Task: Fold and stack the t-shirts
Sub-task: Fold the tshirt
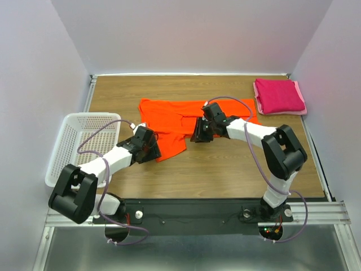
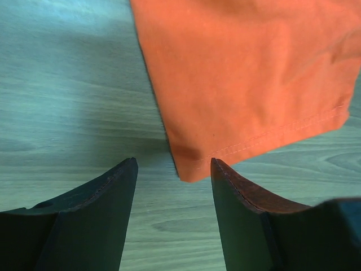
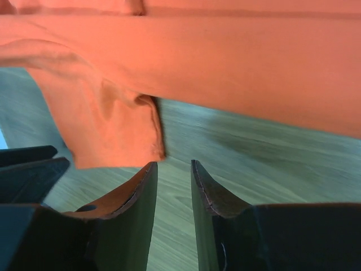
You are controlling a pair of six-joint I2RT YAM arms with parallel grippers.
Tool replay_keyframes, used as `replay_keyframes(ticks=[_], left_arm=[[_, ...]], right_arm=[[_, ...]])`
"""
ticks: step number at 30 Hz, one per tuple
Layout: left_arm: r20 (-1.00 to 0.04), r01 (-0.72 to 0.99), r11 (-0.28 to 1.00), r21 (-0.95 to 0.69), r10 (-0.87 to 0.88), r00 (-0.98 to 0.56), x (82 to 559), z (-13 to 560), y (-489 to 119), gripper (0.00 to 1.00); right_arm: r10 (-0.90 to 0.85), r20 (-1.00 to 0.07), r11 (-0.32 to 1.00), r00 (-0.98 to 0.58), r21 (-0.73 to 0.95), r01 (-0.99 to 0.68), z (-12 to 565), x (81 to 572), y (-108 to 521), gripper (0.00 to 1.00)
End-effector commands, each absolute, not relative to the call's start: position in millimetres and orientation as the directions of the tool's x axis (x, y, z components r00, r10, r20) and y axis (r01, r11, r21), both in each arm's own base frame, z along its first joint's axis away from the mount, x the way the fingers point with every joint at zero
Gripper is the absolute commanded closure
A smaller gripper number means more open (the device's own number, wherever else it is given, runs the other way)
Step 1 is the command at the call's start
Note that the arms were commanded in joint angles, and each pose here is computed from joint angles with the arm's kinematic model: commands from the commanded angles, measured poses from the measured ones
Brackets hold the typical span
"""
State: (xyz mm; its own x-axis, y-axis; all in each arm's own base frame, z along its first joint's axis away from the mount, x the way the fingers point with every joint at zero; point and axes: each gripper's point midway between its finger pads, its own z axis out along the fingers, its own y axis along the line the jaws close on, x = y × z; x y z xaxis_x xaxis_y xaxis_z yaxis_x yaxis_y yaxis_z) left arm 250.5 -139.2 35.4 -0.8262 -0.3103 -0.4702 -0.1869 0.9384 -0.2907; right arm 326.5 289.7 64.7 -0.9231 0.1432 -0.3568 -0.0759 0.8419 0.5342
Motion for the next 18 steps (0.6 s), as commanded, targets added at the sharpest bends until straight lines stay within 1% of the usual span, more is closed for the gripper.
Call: replay_keyframes(ticks=[1,6,8,9,12,13,15,16,18], left_arm=[[-0.459,-0.192,0.935,-0.298,-0.317,-0.830,249,26,-146,0.36],[-0.449,-0.196,0.940,-0.280,-0.308,-0.839,246,17,-148,0.39],[-0.447,-0.199,0.942,-0.271,-0.306,-0.841,246,15,-147,0.42],[-0.445,-0.196,0.943,-0.268,-0.302,-0.843,246,14,-147,0.46],[-0.438,-0.196,0.945,-0.263,-0.298,-0.848,245,11,-148,0.51],[-0.437,-0.194,0.945,-0.263,-0.296,-0.849,245,11,-148,0.57],[-0.436,-0.192,0.946,-0.262,-0.293,-0.851,245,11,-149,0.62],[-0.436,-0.189,0.947,-0.261,-0.290,-0.852,245,10,-149,0.67],[-0.438,-0.186,0.947,-0.261,-0.288,-0.852,246,11,-149,0.75]], right_arm=[[0.145,-0.397,0.799,-0.906,0.587,-0.129,78,340,326,0.64],[0.111,-0.378,0.799,-0.919,0.584,-0.143,64,334,342,0.64],[0.101,-0.372,0.803,-0.923,0.578,-0.145,59,331,346,0.64],[0.096,-0.364,0.806,-0.927,0.574,-0.142,54,329,348,0.64],[0.089,-0.349,0.810,-0.933,0.571,-0.136,48,324,349,0.64],[0.086,-0.346,0.811,-0.934,0.569,-0.136,46,322,350,0.64],[0.079,-0.331,0.810,-0.940,0.571,-0.133,41,319,352,0.64],[0.073,-0.328,0.810,-0.942,0.570,-0.136,39,317,354,0.65],[0.063,-0.324,0.812,-0.944,0.567,-0.141,35,316,356,0.67]])
